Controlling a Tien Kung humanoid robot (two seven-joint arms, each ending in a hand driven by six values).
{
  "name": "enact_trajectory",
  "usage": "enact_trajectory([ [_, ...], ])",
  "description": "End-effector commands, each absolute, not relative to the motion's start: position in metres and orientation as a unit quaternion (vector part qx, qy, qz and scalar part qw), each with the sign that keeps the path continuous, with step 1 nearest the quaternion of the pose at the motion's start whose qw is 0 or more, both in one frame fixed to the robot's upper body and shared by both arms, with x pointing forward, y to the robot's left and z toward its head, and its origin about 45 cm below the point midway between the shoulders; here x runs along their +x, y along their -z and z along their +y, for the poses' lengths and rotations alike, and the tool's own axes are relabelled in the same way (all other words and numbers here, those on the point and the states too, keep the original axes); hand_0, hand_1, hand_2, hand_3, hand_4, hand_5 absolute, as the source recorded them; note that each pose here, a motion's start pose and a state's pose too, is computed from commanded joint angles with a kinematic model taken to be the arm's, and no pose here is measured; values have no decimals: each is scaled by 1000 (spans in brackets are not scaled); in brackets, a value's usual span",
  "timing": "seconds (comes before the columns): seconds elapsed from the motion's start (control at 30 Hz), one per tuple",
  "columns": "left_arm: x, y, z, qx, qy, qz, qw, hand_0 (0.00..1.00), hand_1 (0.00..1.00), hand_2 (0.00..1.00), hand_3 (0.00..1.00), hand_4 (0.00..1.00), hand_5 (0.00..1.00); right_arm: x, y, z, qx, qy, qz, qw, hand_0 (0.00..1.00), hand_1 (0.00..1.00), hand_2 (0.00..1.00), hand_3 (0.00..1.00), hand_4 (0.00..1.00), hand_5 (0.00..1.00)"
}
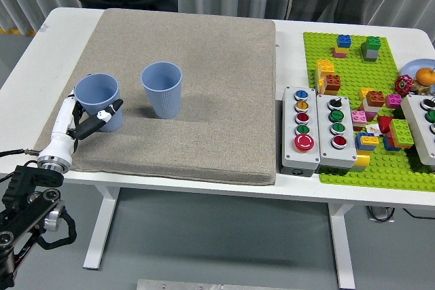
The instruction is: Pick cup pour cup place
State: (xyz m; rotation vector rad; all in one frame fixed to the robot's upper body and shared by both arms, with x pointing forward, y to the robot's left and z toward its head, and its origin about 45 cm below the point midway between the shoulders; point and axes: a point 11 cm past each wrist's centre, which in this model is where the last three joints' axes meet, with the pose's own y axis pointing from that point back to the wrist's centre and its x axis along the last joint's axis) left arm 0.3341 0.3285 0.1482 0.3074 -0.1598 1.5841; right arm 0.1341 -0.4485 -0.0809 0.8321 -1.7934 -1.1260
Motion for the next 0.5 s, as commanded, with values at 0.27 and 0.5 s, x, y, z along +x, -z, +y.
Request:
enact_trajectory([
  [0.27, 334, -148, 332, 143, -709, -74, 686, 947, 957, 998, 998, 998, 496, 135, 81, -448, 332, 450, -716, 419, 716, 670, 647, 604, 2, 144],
  [0.5, 331, -146, 336, 147, -712, -71, 683, 950, 960, 998, 998, 998, 506, 134, 81, -449, 331, 450, -716, 419, 716, 669, 647, 603, 2, 142],
])
